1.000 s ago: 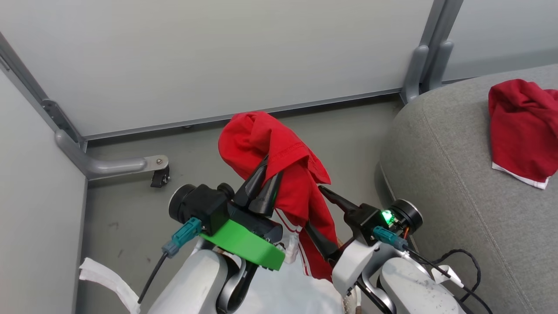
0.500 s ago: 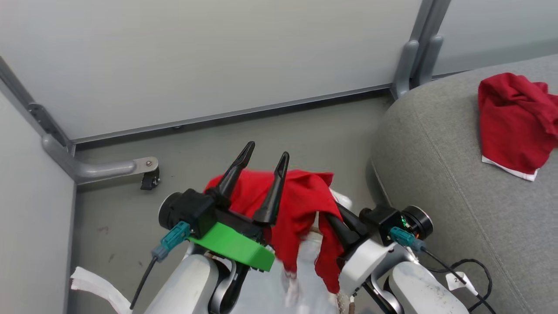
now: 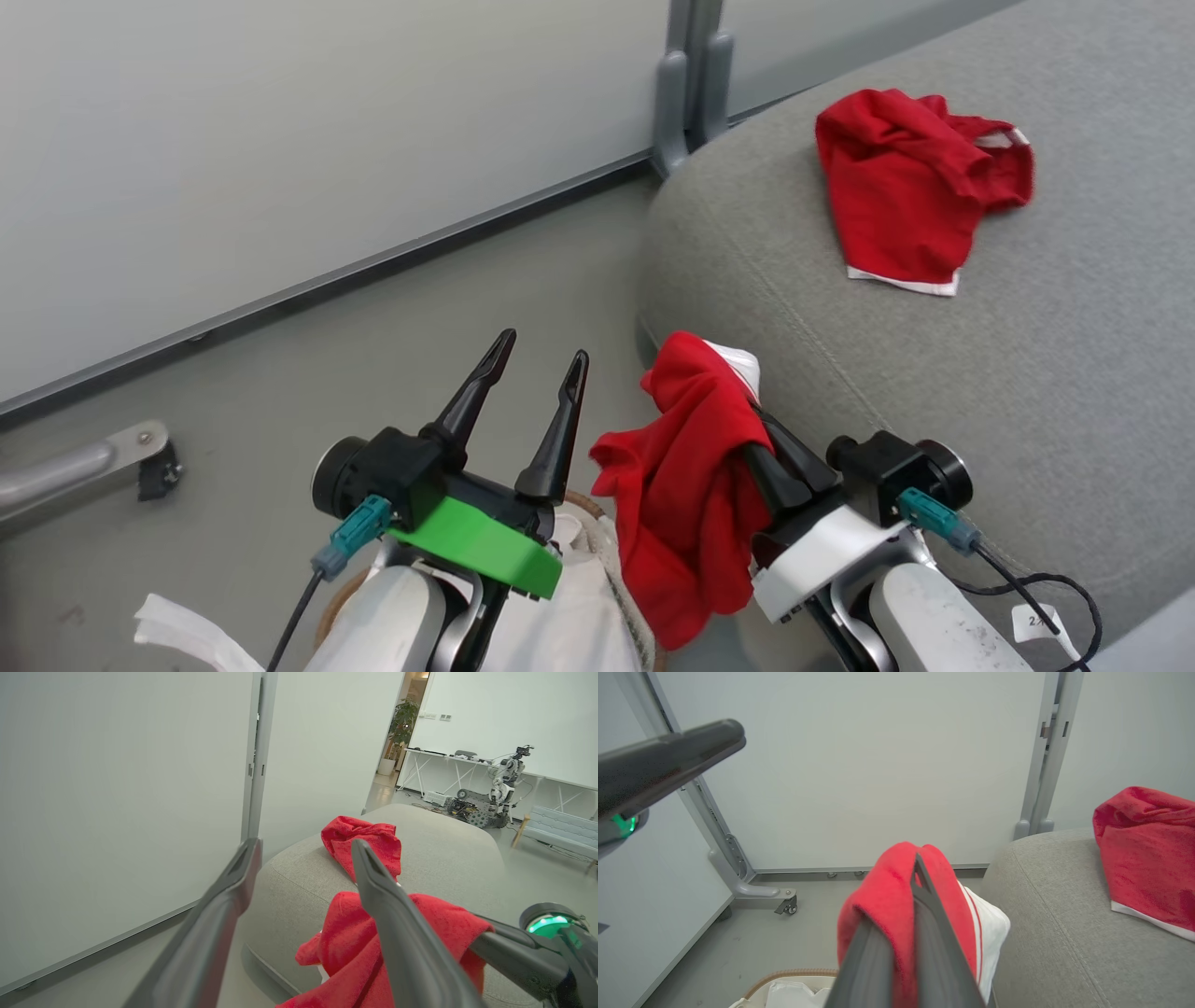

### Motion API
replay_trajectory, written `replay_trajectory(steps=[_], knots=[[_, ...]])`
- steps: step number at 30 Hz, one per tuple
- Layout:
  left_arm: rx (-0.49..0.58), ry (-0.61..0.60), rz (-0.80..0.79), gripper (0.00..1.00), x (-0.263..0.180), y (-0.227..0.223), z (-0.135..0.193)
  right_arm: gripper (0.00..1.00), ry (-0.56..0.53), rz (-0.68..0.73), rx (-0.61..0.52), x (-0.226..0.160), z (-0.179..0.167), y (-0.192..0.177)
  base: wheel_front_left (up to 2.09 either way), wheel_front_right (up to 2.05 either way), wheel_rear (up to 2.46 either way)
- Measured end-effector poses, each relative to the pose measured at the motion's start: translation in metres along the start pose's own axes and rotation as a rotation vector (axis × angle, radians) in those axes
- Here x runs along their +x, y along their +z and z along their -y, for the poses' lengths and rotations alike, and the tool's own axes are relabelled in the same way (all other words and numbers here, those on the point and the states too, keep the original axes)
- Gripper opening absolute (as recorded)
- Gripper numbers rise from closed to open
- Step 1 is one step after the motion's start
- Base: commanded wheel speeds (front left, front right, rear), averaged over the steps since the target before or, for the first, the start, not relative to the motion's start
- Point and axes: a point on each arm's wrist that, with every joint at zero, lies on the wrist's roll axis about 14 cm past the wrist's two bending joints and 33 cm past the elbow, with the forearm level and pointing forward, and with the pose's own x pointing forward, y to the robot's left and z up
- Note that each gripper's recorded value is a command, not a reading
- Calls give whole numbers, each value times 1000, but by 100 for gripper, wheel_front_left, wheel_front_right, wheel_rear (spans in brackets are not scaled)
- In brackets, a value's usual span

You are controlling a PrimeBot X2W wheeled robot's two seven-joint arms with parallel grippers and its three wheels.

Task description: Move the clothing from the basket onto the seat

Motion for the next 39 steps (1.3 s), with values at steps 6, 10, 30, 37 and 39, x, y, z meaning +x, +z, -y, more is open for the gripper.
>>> replay_trajectory(steps=[6, 10, 30, 37, 39], knots=[[-41, -139, -68, 100, 19, -30, 38, 0, -193, 40, -25, -31, 55, 18, 0, 0, 0], [-77, -244, -108, 100, 31, -47, 64, 0, -310, 60, -81, -52, 89, 30, 0, 0, 0], [-155, -251, -243, 100, 32, -119, 13, 0, -254, 167, -846, 34, 193, 195, 3, 3, 3], [-168, -220, -257, 100, 27, -135, -11, 0, -390, 132, -983, 59, 251, 236, 0, 0, 0], [-164, -204, -253, 100, 28, -137, -22, 0, -424, 122, -981, 67, 263, 236, 0, 0, 0]])
